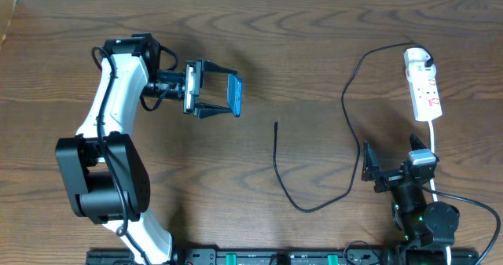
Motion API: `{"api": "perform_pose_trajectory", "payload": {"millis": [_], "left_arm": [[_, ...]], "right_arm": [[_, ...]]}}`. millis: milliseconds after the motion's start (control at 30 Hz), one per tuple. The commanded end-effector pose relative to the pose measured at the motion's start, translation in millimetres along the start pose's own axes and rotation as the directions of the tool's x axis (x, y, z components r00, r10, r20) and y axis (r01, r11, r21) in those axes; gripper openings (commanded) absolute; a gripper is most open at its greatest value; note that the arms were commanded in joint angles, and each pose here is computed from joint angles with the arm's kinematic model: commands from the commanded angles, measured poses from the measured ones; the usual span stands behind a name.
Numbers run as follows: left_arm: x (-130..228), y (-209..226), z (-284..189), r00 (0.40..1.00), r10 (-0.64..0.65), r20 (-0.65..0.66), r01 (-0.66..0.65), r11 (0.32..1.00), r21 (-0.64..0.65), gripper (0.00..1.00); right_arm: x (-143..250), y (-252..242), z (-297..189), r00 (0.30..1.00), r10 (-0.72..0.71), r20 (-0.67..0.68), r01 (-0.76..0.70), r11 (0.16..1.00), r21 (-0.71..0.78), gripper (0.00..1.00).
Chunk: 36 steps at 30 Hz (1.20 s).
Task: Plug charger to phone and switch on socket
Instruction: 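Hold the phone upright with the left gripper above the table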
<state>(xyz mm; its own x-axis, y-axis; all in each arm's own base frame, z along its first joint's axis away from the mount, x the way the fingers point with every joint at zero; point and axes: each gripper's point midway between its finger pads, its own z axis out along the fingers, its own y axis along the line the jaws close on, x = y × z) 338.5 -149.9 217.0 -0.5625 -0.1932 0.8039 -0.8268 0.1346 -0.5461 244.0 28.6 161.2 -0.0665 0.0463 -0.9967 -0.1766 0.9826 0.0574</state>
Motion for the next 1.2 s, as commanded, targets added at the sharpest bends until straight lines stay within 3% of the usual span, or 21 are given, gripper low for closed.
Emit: {"api": "perform_pose_trajectory", "payload": {"millis": [0, 967, 1167], "left_arm": [[15.0, -9.1, -2.7, 0.999, 0.017, -0.029, -0.015, 0.999, 0.041, 0.08], [13.5, -7.5, -2.6, 0.998, 0.063, -0.018, -0.062, 0.998, 0.032, 0.08], [-5.6, 10.4, -3.6, 0.994, 0.075, 0.082, -0.068, 0.994, -0.082, 0.07]], "right_arm": [[0.5, 2.6, -0.2, 1.0, 0.001, 0.0, -0.001, 1.0, -0.01, 0.99], [0.5, 2.6, -0.2, 1.0, 0.001, 0.0, -0.001, 1.0, -0.01, 0.99], [0.5, 2.6, -0.2, 1.0, 0.001, 0.0, -0.001, 1.0, -0.01, 0.99]]}}
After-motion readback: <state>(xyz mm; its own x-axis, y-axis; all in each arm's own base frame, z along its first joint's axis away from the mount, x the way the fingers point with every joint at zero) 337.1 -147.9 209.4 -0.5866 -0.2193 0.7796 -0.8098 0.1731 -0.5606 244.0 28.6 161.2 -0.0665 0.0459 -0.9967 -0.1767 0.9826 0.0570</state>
